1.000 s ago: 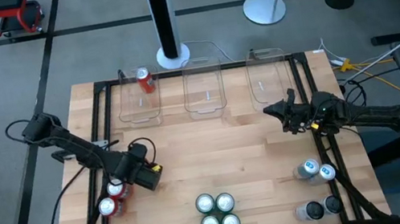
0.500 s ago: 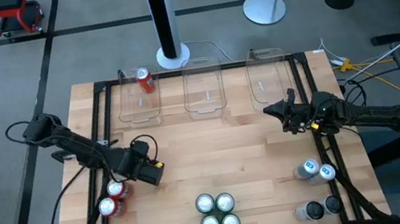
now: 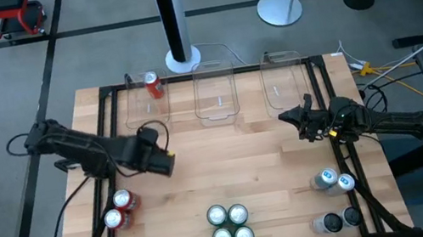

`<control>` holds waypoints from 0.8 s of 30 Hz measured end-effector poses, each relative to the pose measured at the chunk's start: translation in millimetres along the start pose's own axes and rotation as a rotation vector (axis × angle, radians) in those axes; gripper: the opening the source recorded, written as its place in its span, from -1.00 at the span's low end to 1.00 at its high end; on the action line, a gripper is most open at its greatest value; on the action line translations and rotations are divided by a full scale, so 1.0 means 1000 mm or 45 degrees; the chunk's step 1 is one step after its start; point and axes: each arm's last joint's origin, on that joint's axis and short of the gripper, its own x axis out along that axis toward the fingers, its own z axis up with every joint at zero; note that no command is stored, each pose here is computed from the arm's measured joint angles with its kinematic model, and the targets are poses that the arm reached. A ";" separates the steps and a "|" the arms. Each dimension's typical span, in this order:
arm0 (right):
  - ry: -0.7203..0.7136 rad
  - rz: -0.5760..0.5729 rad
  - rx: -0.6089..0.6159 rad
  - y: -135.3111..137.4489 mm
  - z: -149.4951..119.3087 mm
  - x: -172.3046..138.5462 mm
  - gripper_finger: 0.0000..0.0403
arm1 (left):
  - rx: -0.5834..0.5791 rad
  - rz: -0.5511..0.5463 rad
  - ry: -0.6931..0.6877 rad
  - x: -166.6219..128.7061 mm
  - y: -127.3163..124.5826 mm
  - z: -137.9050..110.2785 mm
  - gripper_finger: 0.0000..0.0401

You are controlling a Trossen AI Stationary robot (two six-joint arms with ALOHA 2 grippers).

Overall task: Sort soda cans
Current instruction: Put the top orange soda can into the left transparent bin

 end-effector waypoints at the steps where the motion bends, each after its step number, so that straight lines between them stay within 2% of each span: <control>1: 0.000 0.000 -0.003 0.000 0.000 0.000 -0.82 | 0.004 0.000 -0.018 -0.004 0.001 0.007 0.46; 12: -0.001 -0.004 -0.011 0.000 0.000 0.000 -0.82 | 0.051 0.008 -0.139 -0.023 0.024 0.089 0.46; 21: -0.003 -0.009 -0.017 -0.001 0.000 0.000 -0.82 | -0.004 0.201 -0.054 0.008 0.074 0.146 0.46; 24: -0.002 -0.009 -0.020 -0.001 0.000 0.000 -0.82 | -0.040 0.218 -0.043 0.019 0.091 0.162 0.46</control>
